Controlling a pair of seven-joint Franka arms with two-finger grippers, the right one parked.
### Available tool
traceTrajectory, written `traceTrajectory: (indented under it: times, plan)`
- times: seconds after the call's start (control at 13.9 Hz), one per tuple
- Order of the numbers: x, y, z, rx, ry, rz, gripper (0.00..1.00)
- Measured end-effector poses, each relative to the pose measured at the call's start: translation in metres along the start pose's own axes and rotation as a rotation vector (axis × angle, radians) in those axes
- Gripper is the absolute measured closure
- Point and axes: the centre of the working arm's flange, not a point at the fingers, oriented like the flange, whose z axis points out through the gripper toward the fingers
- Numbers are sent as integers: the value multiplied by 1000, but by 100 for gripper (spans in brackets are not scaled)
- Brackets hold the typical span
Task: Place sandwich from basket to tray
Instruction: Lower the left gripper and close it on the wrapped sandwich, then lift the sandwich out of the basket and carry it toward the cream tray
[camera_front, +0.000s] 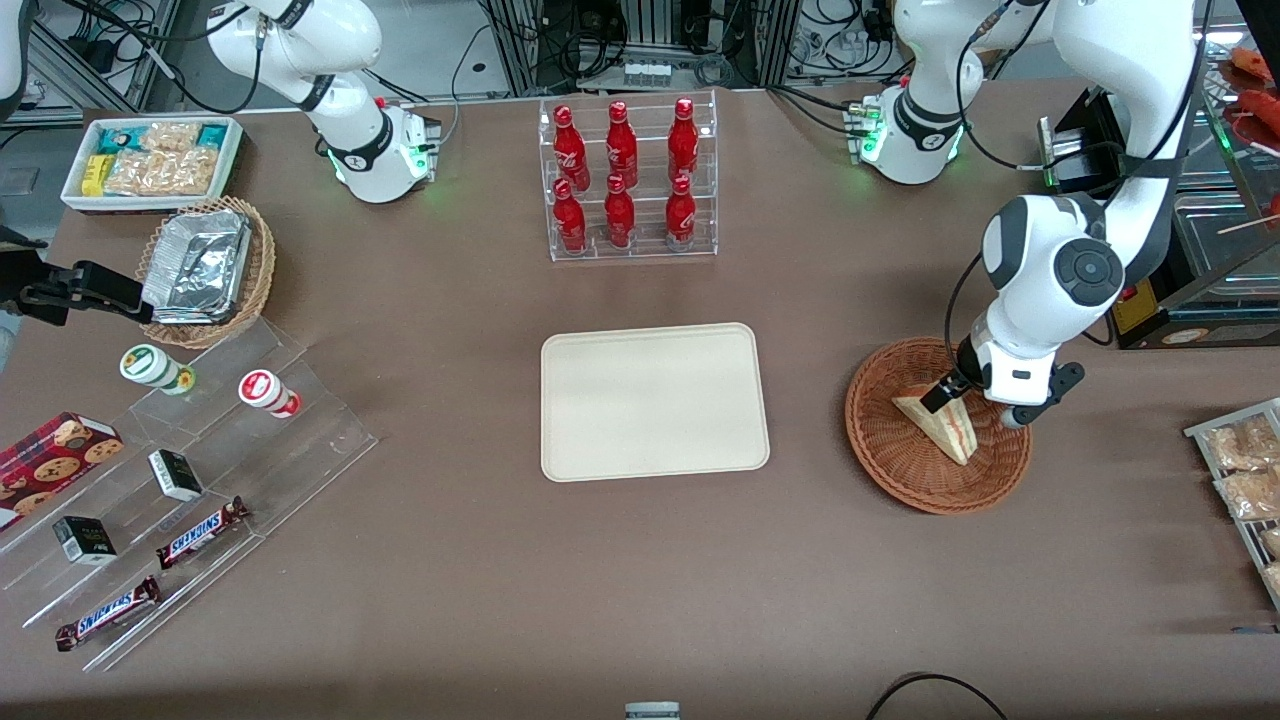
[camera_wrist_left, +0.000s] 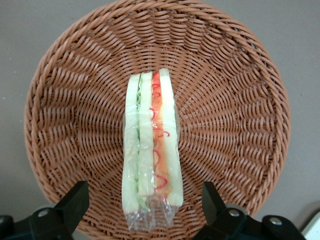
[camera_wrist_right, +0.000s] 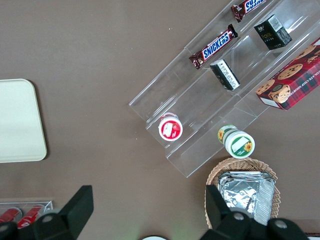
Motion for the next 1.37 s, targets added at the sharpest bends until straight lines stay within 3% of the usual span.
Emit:
traceTrajectory:
  times: [0.72,0.79,1.01,1.15,1.37]
  plan:
    - [-1,-2,40,-3,-7,-26,3]
    - [-1,-2,42,-2,-8,-27,9]
    - [-1,-2,44,-1,-9,-28,44]
    - [0,-1,43,-4,-6,-28,62]
    - [4,5,25,-5,-1,-23,69]
